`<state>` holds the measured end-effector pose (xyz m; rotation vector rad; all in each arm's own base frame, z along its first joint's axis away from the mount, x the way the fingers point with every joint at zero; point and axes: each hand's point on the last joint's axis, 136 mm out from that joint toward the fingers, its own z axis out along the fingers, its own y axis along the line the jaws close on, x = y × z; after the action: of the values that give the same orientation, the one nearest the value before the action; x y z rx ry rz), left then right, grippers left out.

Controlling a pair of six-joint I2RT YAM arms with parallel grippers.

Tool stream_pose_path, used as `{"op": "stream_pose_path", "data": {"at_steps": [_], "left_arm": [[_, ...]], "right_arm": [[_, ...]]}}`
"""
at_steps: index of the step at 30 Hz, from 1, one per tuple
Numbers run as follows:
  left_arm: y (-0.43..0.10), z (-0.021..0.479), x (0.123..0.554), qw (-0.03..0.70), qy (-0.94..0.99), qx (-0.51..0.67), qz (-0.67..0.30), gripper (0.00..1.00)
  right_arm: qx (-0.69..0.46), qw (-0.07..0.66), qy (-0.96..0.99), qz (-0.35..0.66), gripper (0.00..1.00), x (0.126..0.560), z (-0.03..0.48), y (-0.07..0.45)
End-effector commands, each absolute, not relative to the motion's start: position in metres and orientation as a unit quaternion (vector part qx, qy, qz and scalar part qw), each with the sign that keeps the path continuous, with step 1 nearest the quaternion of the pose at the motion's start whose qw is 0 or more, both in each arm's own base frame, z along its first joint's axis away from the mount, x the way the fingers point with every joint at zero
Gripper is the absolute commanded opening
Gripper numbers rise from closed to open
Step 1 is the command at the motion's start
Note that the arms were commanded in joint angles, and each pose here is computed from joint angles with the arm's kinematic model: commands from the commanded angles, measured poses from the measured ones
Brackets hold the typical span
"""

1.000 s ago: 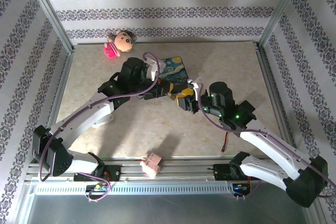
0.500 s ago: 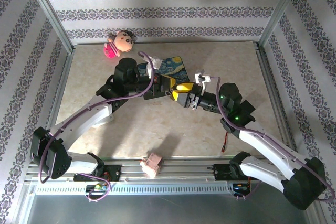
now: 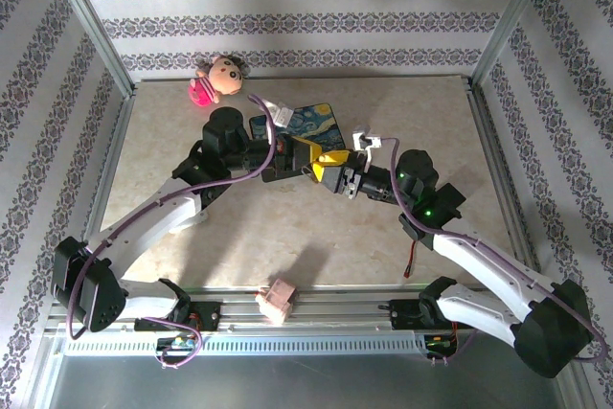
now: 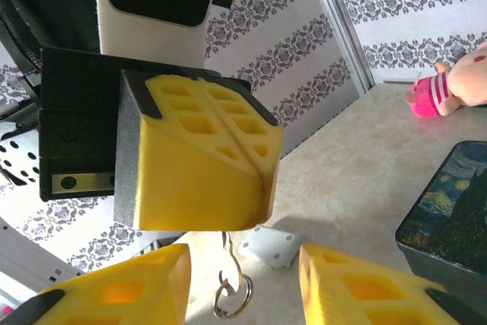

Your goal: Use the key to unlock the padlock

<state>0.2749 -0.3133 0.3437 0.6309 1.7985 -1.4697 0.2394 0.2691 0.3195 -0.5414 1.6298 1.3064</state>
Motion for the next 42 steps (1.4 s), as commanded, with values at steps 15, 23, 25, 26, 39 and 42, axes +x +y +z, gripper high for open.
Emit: {"op": "stream_pose_path", "data": {"at_steps": [15,23,25,26,39,42], "left_arm": [[-0.310,0.361,0.275,0.382,0.671,0.247,-0.585,0.00],[-0.307,0.361,0.279,0.389,0.677,0.236,-0.578,0.00],[-0.303,0.361,0.284,0.395,0.688,0.220,-0.568,0.02],[-0.301,0.361,0.287,0.398,0.694,0.210,-0.562,0.13],[-0.247,0.336,0.326,0.404,0.818,0.047,-0.407,0.64],[-0.255,0.328,0.328,0.372,0.831,0.047,-0.410,0.56]], "right_arm": [[-0.246,0.474,0.634,0.559,0.22,0.232,0.339,0.280],[-0.248,0.478,0.640,0.548,0.00,0.231,0.335,0.278],[-0.248,0.484,0.650,0.531,0.00,0.234,0.332,0.277],[-0.248,0.489,0.658,0.516,0.00,0.236,0.330,0.275],[-0.275,0.642,0.709,0.095,0.00,0.274,0.305,0.256],[-0.279,0.659,0.697,0.038,0.00,0.282,0.305,0.256]]}}
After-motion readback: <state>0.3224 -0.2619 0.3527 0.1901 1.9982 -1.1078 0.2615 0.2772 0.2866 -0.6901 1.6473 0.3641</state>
